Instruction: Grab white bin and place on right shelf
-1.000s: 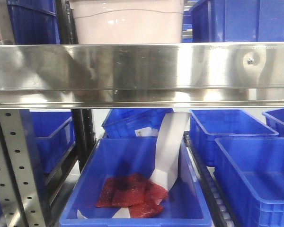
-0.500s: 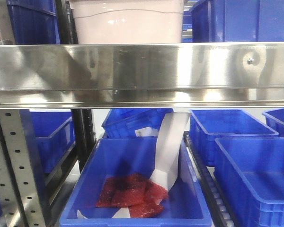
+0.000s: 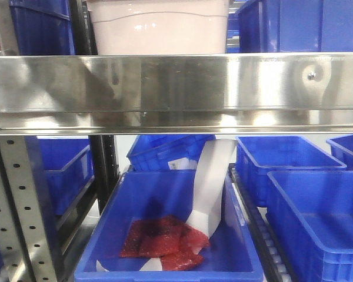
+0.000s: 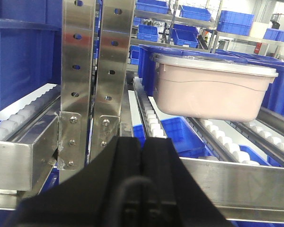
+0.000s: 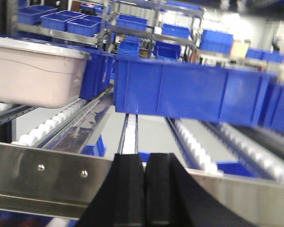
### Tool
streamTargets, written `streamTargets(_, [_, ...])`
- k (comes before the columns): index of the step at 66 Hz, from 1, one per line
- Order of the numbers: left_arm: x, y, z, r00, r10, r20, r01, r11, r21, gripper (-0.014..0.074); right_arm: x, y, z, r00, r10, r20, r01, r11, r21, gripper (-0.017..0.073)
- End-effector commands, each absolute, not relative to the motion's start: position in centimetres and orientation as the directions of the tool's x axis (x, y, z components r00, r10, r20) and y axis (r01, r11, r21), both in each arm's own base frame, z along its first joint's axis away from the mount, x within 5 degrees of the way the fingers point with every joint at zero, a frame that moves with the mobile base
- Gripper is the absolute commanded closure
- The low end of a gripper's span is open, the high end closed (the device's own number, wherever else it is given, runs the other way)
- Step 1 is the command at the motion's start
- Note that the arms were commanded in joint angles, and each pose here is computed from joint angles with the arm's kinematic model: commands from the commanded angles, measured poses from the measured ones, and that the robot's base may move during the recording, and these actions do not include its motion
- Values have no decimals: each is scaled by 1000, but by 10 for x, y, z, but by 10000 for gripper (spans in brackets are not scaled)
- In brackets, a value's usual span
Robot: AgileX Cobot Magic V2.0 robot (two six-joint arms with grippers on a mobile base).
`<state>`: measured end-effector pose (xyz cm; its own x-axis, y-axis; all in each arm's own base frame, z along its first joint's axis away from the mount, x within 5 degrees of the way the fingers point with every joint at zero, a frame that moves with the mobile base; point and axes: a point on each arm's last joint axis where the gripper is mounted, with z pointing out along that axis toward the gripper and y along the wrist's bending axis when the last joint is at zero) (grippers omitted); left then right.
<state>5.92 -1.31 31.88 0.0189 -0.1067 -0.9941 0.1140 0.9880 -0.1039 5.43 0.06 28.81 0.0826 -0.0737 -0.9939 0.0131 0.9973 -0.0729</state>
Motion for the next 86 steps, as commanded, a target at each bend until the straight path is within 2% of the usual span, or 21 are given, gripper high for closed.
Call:
streamTargets(1, [58,-10,331,91,-126,-988,87,989,-118,712,56,-1,292,187,-13,-982,13,1000,-11,519])
streamTargets(9, [58,-10,331,91,-126,-988,87,989,-118,712,59,1,262,142,72,-987,-25,997,69,519])
streamTargets(29, [58,-10,331,91,-126,-988,87,989,-118,712,54,1,213,165,68,-984,-34,997,64,519])
streamTargets(40, [58,-10,331,91,-128,-988,88,989,-120,712,53,1,216,211,-26,-977,-17,999,-30,519])
streamTargets(48, [58,-10,331,91,-128,-988,88,989,-120,712,54,1,214,188,17,-982,-19,1000,14,519])
streamTargets(59, [58,-10,331,91,-128,-988,88,989,-120,712,54,1,214,183,18,-983,-19,1000,14,519])
streamTargets(67, [58,-10,331,91,-128,-988,88,989,-120,712,55,1,207,103,16,-995,-19,1000,14,519])
streamTargets(77, [58,-10,331,91,-128,-988,88,989,-120,712,55,1,205,86,95,-992,-26,995,93,519])
streamTargets(86, [58,-10,331,91,-128,-988,88,989,-120,712,55,1,207,101,53,-993,-23,998,51,519])
